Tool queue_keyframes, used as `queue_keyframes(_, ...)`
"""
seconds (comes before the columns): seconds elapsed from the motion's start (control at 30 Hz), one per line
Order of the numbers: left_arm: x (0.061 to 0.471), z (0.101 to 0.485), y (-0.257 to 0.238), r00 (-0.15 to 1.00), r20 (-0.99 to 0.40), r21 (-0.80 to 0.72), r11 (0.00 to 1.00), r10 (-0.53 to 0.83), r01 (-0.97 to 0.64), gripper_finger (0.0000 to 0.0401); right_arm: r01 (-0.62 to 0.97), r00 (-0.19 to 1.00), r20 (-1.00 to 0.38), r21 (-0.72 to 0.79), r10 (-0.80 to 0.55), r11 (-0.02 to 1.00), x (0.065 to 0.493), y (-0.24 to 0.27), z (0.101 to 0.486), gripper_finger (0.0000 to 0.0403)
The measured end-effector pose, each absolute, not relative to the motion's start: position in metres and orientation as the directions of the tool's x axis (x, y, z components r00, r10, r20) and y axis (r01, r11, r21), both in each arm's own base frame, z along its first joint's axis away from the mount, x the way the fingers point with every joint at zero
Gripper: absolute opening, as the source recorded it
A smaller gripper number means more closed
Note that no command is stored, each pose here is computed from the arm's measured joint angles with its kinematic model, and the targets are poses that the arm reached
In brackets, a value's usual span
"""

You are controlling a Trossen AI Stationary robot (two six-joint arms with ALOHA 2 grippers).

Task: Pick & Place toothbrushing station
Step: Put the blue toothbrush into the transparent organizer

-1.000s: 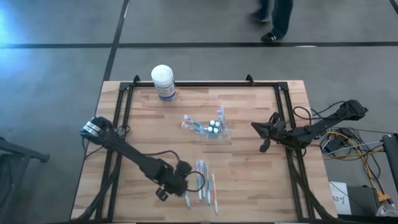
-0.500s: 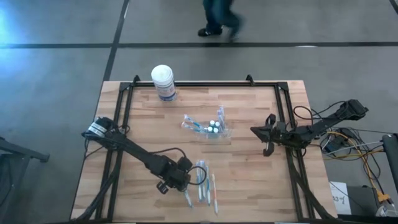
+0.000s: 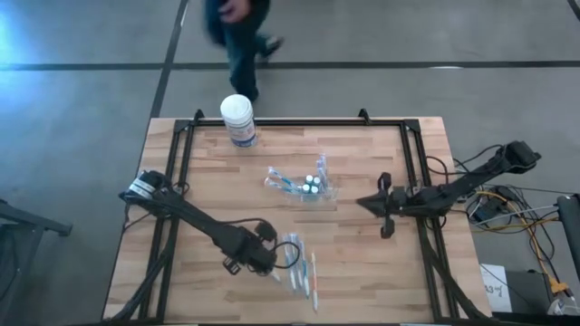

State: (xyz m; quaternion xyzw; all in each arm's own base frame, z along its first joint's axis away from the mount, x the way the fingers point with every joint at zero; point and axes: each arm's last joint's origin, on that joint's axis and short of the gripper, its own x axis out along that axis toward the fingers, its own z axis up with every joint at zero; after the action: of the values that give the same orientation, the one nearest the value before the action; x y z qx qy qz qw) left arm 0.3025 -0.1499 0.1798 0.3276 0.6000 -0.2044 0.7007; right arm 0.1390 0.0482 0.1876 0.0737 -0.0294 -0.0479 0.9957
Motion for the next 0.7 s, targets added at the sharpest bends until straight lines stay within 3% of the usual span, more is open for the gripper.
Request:
queue_keyframes(0.2,0.307,0.219,-0.148,0.235,-0.915,0.398,0.636,0.328,0.661,0.0003,0.096,0.995,-0.034,0.106,-0.092,0.99,0.172,0.063,0.199,0.0008)
queue_keyframes(0.43,0.316,0.267,-0.154,0.429,-0.702,0.7,0.441,0.568,0.562,0.0002,0.108,0.985,-0.14,0.036,-0.102,0.994,0.224,0.086,0.22,0.0014)
queue_keyframes(0.6,0.319,0.281,-0.154,0.477,-0.622,0.775,0.398,0.621,0.491,0.0001,0.142,0.954,-0.268,0.019,-0.132,0.99,0.253,0.093,0.244,0.0067)
queue_keyframes(0.7,0.319,0.282,-0.154,0.495,-0.542,0.823,0.311,0.679,0.475,0.0001,0.132,0.939,-0.321,0.003,-0.124,0.991,0.268,0.098,0.255,0.0112)
